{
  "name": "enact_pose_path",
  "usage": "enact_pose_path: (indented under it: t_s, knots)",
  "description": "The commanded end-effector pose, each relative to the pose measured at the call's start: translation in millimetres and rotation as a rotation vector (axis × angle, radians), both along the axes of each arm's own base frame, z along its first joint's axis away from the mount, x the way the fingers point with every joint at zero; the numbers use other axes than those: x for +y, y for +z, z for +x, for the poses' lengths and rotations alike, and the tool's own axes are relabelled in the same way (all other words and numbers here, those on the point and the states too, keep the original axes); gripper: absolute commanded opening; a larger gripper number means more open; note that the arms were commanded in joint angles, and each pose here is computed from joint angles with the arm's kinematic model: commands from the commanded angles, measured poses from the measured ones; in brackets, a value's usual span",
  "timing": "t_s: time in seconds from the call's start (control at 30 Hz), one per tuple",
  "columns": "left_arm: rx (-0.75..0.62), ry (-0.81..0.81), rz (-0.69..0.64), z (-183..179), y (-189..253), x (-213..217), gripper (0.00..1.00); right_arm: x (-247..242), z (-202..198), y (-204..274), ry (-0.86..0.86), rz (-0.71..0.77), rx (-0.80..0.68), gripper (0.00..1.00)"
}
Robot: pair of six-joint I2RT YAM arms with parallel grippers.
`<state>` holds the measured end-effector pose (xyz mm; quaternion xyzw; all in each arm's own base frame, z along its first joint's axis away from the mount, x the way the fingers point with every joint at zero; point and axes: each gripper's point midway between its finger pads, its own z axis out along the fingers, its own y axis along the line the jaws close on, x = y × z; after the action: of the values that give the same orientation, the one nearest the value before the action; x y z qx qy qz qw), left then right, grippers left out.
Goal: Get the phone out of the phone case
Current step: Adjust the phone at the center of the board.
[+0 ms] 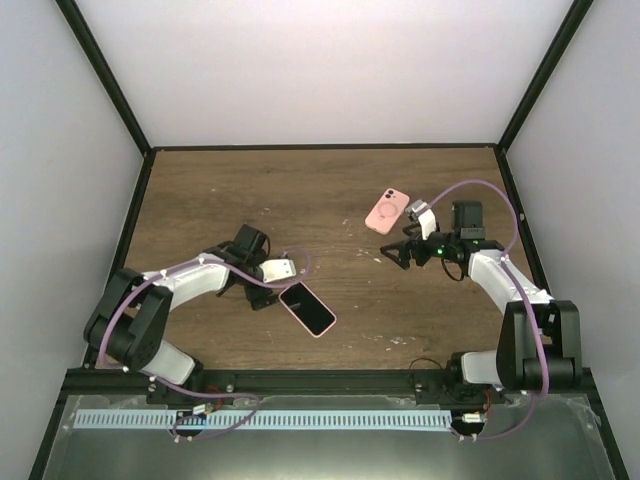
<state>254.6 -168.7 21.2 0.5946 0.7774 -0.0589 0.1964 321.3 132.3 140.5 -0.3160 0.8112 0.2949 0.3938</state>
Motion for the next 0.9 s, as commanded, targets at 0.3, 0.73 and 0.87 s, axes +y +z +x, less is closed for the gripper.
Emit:
enact_pose_path:
  t_s: [0.3, 0.73, 0.87]
  knots:
    - [-0.063, 0.023, -0.037, 61.5, -1.0, -54.9, 1.00, 6.0, 8.5, 19.8, 0.012, 0.031, -0.036, 1.00]
    - [-0.044, -0.023, -0.083, 83.1, 9.9, -121.9, 1.00, -0.6, 17.4, 22.3, -0.047, 0.011, -0.041, 1.00]
    - [-0.045, -0.010, -0.076, 78.8, 26.2, -93.9, 1.00, -2.2, 18.2, 24.6, -0.056, 0.005, -0.053, 1.00]
